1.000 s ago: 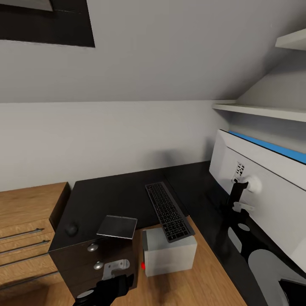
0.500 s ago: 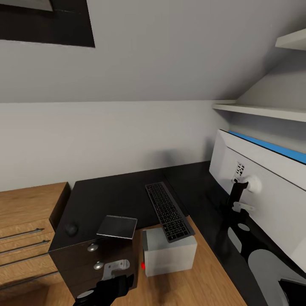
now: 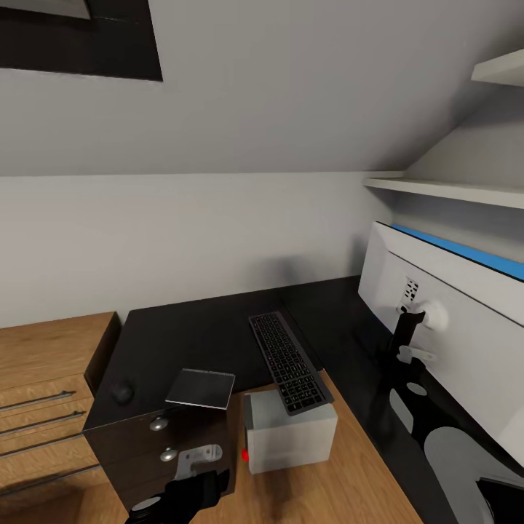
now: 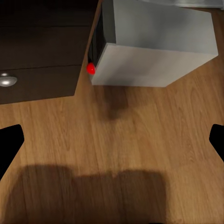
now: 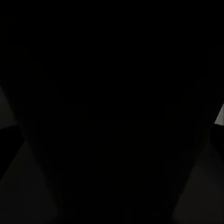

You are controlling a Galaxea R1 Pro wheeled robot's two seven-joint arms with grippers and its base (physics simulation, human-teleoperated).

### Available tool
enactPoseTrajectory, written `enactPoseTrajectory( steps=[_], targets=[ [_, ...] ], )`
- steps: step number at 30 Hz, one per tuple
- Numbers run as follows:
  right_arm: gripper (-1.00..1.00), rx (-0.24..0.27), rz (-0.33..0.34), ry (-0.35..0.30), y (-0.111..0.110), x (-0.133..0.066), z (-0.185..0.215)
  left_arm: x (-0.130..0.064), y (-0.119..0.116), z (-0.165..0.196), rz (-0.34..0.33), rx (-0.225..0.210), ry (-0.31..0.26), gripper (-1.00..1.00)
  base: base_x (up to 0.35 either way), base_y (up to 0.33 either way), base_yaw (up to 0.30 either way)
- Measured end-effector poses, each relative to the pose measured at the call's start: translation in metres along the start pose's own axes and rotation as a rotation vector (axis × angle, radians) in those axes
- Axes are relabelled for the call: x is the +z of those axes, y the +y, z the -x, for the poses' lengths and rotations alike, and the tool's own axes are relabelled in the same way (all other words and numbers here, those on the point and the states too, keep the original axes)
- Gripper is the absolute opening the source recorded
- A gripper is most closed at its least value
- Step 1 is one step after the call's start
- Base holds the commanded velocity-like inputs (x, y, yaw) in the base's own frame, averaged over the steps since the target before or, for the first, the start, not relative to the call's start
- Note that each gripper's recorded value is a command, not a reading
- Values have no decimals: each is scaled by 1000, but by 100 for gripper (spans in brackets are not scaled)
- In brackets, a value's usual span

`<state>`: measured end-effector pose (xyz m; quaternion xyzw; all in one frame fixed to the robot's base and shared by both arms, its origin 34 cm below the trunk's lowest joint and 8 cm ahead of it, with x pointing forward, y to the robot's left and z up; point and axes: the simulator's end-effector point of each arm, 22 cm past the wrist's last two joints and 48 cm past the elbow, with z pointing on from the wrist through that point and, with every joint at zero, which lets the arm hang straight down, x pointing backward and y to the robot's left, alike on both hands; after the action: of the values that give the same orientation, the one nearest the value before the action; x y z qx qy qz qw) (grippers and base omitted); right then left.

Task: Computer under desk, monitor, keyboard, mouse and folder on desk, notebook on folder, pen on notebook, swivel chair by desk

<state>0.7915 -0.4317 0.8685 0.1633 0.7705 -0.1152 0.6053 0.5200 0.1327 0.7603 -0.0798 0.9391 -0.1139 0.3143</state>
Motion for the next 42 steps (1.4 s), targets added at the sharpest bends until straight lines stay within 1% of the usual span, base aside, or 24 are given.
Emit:
enactPoseTrajectory(
  steps=[4, 5, 30, 42],
  targets=[
    [100, 0, 0, 0, 0, 0, 0, 0, 0, 0, 0, 0, 1, 100, 0, 0, 0],
    [-100, 0, 0, 0, 0, 0, 0, 0, 0, 0, 0, 0, 0, 100, 0, 0, 0],
    [-100, -3, -4, -1, -2, 0, 1, 2, 3, -3, 9, 1, 8, 100, 0, 0, 0],
    [-100, 5, -4, -2, -3, 1, 1, 2, 3, -4, 8, 1, 9, 100, 0, 0, 0]
  ],
)
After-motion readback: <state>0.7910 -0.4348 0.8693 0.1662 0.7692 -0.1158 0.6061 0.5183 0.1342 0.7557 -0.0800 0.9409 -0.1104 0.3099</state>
